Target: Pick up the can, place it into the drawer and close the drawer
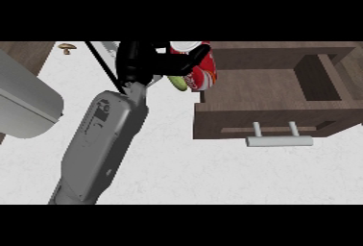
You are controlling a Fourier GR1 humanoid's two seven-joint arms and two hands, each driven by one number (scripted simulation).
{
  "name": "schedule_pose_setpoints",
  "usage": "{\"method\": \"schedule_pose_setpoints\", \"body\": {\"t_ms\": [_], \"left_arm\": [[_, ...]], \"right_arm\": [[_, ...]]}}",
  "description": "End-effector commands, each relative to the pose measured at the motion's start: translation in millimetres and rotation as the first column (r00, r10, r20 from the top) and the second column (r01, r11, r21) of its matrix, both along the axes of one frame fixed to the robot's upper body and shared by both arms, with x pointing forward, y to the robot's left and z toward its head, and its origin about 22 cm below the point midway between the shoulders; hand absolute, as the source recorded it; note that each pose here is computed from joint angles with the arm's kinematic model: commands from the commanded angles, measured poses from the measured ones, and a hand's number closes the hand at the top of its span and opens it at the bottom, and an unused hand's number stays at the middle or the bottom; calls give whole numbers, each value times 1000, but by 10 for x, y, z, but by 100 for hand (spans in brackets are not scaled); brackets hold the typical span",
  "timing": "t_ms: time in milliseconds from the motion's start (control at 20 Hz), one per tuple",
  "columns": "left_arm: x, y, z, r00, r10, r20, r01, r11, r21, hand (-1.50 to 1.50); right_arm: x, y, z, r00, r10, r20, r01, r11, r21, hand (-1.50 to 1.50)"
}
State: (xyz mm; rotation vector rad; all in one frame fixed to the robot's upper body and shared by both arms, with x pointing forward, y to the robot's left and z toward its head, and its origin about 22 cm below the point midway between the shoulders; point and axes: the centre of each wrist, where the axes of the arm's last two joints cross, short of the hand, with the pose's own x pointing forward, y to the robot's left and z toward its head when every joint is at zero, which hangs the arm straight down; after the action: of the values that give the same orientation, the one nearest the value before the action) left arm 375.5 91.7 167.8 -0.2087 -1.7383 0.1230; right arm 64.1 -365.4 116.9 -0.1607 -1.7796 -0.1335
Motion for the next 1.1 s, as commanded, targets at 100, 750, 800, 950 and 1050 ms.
{"method": "schedule_pose_setpoints", "body": {"t_ms": [100, 750, 800, 950, 1050], "left_arm": [[255, -219, 167, 1000, -7, 2, 7, 1000, 30, 150], [398, -745, 503, 1000, -18, -7, 18, 999, 46, 150], [474, -696, 425, 1000, -5, -18, 6, 999, 39, 150], [433, -866, 557, 1000, -23, -20, 25, 997, 73, 150], [423, -903, 476, 1000, -25, -10, 25, 997, 77, 150]], "right_arm": [[15, -52, 4, 1000, -4, 6, 4, 1000, -8, -150], [100, 141, 227, 999, 12, 30, -12, 1000, 12, -150], [-9, -15, 52, 999, 22, 26, -22, 1000, 20, -150], [114, 54, 7, 1000, 4, 17, -5, 1000, 7, -150], [226, 75, -25, 1000, 26, 11, -26, 1000, 11, -150]]}}
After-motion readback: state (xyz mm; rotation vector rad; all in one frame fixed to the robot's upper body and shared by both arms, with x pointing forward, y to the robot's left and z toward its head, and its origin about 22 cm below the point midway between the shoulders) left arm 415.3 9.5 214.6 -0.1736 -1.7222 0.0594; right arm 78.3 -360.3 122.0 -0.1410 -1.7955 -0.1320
